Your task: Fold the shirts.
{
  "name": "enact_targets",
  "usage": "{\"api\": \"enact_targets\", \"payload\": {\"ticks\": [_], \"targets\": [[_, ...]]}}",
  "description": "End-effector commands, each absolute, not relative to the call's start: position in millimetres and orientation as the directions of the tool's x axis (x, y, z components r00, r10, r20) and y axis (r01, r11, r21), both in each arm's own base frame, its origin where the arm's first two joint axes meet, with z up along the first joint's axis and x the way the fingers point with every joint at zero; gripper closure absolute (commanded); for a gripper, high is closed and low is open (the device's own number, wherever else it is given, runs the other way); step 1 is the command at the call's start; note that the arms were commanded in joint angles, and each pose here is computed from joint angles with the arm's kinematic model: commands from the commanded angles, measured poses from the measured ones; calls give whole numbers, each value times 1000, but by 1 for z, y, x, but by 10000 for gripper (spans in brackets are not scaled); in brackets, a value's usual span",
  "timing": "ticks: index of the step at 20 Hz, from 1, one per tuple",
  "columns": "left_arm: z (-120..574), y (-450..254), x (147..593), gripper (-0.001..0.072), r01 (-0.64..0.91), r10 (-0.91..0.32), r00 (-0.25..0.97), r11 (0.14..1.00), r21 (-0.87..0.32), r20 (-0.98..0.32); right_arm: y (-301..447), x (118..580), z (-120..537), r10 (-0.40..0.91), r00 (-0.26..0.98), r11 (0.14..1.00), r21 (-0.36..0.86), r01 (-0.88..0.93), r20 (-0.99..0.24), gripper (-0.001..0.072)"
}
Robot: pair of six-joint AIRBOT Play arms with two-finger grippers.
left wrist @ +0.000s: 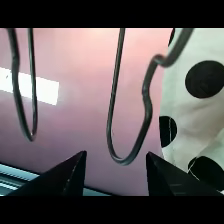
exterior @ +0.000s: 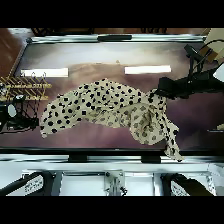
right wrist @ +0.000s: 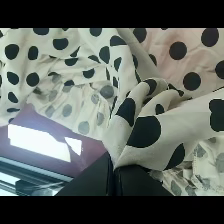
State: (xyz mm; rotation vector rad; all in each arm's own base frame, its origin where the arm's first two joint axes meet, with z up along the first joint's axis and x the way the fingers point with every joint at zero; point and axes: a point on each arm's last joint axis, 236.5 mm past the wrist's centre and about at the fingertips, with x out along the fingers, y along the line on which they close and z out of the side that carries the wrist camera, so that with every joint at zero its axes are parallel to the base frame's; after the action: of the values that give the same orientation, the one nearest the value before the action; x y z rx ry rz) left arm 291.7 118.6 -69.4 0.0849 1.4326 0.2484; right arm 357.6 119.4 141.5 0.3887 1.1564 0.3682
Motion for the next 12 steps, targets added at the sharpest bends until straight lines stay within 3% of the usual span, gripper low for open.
{"api": "enact_targets", "payload": {"ticks": [1, 4, 6, 12], "targets": [[-76, 123, 297, 268, -123, 222, 129, 971, 206, -967, 119, 357, 141, 471, 355, 876, 476, -79, -808, 654], [-87, 121, 294, 270, -117, 211, 92, 973, 200, -973, 119, 355, 140, 471, 348, 876, 475, -80, -810, 654], [-91, 122, 295, 338, -115, 209, 90, 973, 199, -974, 119, 355, 140, 471, 348, 876, 475, -80, -811, 654], [-106, 121, 292, 341, -104, 200, 51, 975, 194, -978, 119, 354, 140, 472, 343, 876, 475, -79, -812, 654]]}}
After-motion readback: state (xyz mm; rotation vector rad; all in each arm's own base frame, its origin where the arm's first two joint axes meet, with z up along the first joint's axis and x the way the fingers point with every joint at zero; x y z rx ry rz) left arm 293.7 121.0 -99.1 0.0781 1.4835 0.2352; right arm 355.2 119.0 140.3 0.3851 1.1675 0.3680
